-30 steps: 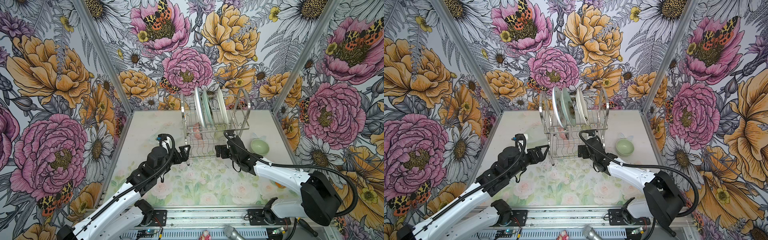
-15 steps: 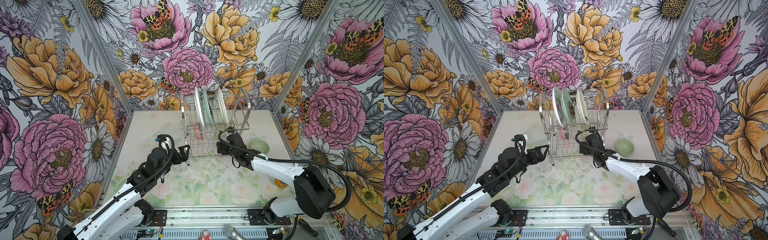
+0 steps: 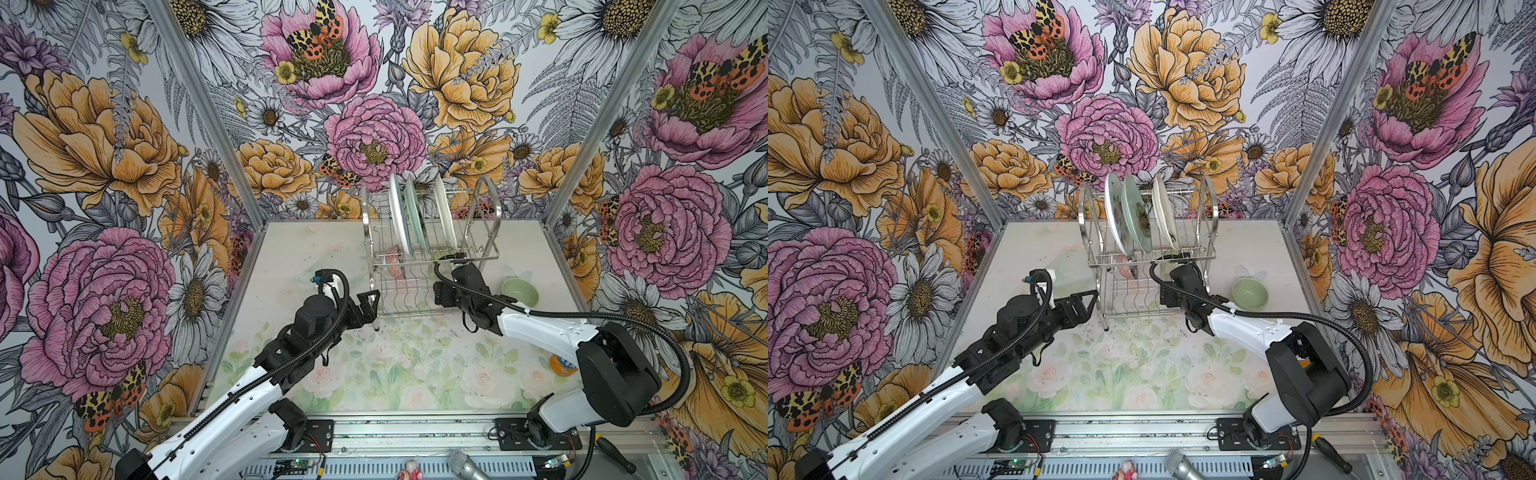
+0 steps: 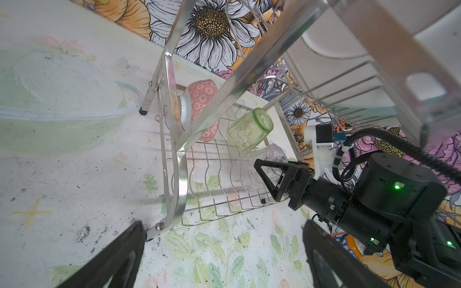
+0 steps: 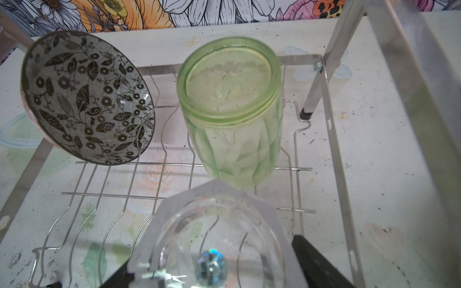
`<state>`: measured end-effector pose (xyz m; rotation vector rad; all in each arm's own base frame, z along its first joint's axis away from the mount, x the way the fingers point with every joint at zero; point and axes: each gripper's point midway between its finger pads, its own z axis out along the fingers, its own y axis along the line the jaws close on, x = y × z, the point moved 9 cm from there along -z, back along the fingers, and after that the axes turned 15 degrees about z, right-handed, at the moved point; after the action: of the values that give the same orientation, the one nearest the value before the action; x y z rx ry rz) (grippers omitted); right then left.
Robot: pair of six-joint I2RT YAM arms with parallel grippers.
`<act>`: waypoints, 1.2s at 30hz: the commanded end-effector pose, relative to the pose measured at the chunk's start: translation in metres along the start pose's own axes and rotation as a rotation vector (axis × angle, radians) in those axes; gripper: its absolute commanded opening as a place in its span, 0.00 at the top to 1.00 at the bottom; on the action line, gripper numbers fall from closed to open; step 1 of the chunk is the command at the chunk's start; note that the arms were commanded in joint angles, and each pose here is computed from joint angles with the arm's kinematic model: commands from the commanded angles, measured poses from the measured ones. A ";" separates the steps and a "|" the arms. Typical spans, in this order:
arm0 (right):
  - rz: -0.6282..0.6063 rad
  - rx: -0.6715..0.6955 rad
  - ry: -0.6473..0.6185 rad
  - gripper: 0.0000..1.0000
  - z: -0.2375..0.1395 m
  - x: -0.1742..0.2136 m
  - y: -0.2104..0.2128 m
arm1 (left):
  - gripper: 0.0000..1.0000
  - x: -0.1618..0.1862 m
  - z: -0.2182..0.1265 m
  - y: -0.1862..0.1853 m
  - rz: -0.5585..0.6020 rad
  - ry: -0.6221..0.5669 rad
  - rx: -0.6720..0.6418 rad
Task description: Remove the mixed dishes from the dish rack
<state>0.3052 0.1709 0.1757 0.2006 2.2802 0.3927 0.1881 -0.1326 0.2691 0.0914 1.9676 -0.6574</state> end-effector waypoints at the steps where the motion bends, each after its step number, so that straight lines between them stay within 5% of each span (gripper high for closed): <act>1: 0.019 -0.039 -0.050 0.15 0.001 -0.016 0.010 | 0.01 -0.003 -0.001 0.002 -0.012 -0.030 -0.013; 24: 0.032 0.008 -0.047 0.13 0.025 -0.014 0.010 | 0.01 -0.001 -0.002 0.008 -0.012 -0.031 -0.026; 36: 0.066 0.015 -0.069 0.25 0.023 -0.012 0.007 | 0.01 0.001 -0.006 0.015 -0.023 -0.036 -0.040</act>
<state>0.3255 0.1797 0.1614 0.2433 2.2777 0.3676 0.1893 -0.1204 0.2673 0.0447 1.9502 -0.6334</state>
